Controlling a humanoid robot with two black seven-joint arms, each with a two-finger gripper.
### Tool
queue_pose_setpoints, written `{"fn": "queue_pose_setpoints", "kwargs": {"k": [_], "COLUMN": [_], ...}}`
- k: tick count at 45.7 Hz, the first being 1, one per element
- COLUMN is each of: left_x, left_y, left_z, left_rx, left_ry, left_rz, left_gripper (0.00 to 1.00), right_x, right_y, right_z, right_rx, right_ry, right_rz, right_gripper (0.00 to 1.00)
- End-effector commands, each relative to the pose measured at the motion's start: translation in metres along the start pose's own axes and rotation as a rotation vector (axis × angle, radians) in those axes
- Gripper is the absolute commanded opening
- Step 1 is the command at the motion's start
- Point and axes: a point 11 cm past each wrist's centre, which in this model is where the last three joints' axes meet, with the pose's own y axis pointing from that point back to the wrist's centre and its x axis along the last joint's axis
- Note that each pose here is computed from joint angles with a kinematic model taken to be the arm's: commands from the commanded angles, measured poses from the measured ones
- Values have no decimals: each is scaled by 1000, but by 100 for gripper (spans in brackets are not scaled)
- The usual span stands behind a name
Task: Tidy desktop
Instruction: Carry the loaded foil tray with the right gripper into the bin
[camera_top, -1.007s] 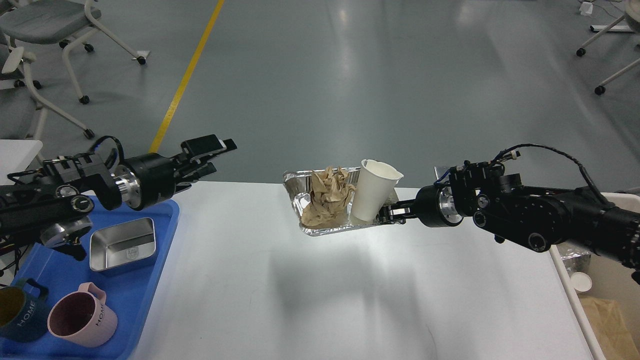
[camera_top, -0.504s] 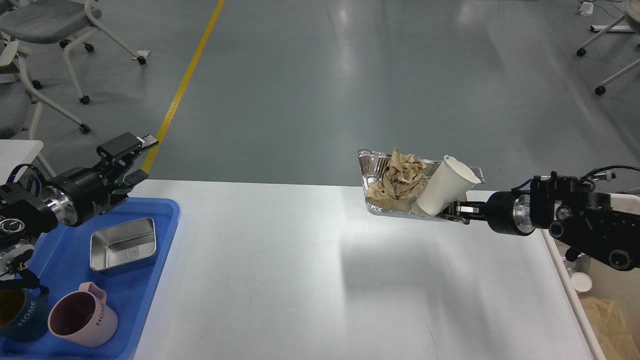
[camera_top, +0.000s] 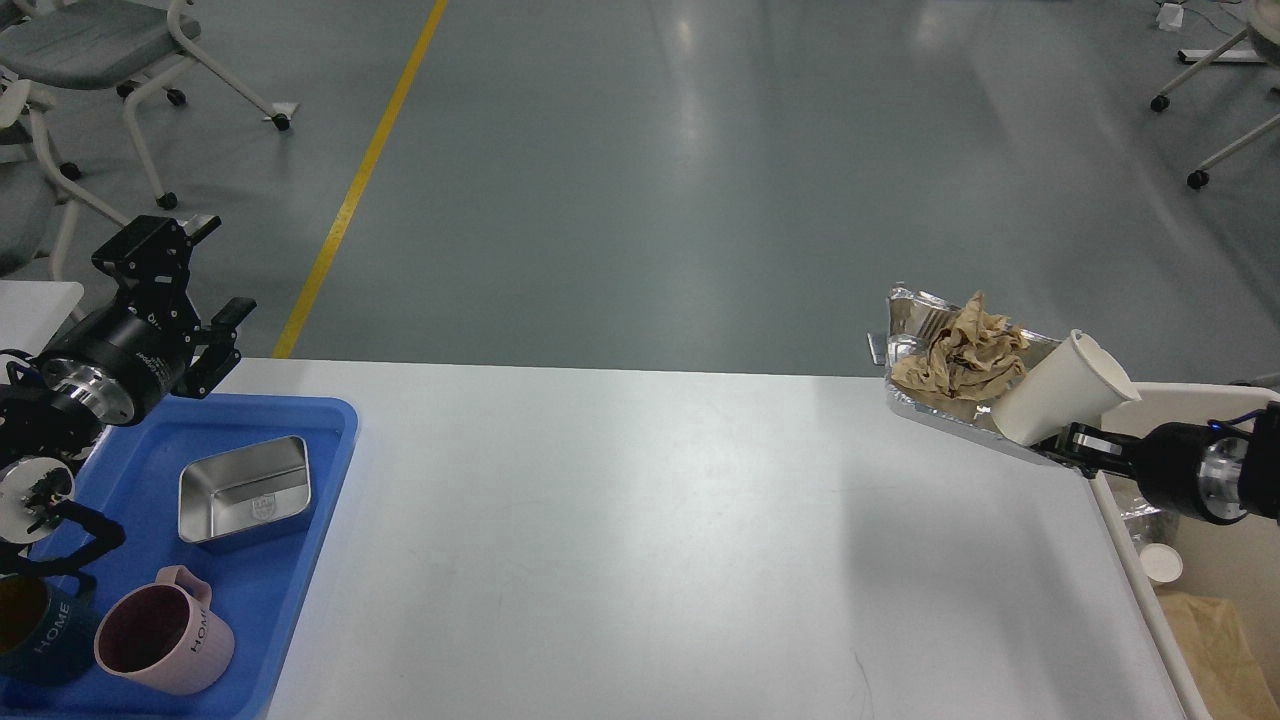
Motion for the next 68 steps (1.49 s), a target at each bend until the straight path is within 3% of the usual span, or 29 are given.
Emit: {"fn": "queue_pose_setpoints", "kwargs": {"k": [1,21,34,42,46,47,48,49,68], "left_x": [6,10,-1,-9,-9,-10,-10,-10,-7], "left_y": [-3,-25,-27,-30,-30,-30,-30,-30,-32], "left_z": [-10,-52,-62,-68,-68,-69,-69,-69,-62], "left_rx": [-63,-171,-166,-151,-149,-148,-146,-144,-166], "left_ry": [158,507,552,572,570,570,570,569,560], "left_rz": [43,123,115,111,110,109,109,110,112], "left_gripper": [92,96,96,96,96,96,96,96,96], "right_x": [1,-12,-7,-7,-15,-17,-19,-22,-43], "right_y": [15,42,50,65,66,64,62,60,26], "right_z": [26,109,145,187,200,201,202,202,185], "right_rx": [-54,-244,-308,-416,-452,-452,-453,-457,-420], "right_ry": [-70,-324,-525,-632,-664,-671,-680,-686,-713], "right_rz": [41,179,322,439,467,472,470,466,431], "right_gripper": [0,0,0,0,49,66,92,100,100]}}
